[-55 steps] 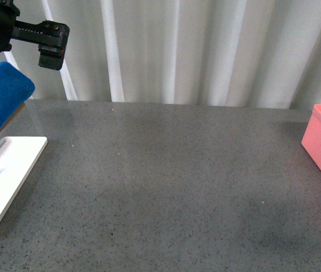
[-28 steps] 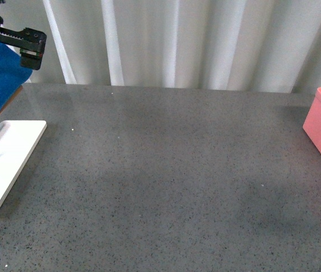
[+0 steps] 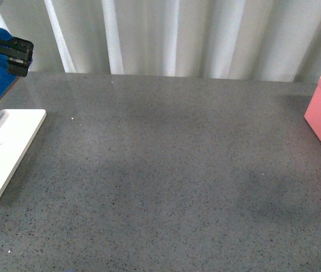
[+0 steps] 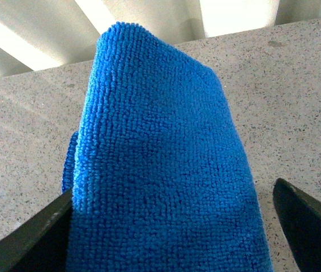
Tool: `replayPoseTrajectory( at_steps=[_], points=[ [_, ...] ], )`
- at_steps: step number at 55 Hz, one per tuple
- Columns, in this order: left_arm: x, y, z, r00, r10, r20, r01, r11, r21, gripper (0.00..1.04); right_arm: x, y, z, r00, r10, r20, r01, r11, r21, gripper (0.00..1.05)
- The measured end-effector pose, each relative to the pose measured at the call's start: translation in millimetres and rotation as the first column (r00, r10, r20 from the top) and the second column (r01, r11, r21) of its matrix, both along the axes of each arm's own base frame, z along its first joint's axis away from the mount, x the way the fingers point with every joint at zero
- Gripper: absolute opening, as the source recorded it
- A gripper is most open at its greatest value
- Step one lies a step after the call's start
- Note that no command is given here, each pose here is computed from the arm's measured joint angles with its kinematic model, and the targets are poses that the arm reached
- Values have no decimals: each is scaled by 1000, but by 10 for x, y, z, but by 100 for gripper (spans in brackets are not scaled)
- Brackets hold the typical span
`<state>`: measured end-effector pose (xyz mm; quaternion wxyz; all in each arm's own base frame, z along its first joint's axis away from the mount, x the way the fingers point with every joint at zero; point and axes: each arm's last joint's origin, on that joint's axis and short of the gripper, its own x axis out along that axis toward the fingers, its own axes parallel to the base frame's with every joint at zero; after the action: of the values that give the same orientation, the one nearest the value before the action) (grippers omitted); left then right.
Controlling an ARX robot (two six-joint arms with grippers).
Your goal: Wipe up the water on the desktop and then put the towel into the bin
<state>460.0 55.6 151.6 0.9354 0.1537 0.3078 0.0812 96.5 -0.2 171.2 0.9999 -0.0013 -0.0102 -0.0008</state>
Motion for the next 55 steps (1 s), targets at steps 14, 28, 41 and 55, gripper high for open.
replayPoseTrajectory(
  at_steps=[14,28,41,55],
  points=[
    [12,-90,2,1000,-12,3,12,1000,5,47,0,0,0,1000,0,0,0,1000,0,98],
    [19,-100,12,1000,-4,16,4,1000,14,4,0,0,0,1000,0,0,0,1000,0,98],
    [-31,-91,124,999,-21,28,21,1000,-1,4,0,0,0,1000,0,0,0,1000,0,98],
    [-200,-37,555,995,-42,89,46,998,-46,4,0,0,0,1000,0,0,0,1000,0,98]
  ],
)
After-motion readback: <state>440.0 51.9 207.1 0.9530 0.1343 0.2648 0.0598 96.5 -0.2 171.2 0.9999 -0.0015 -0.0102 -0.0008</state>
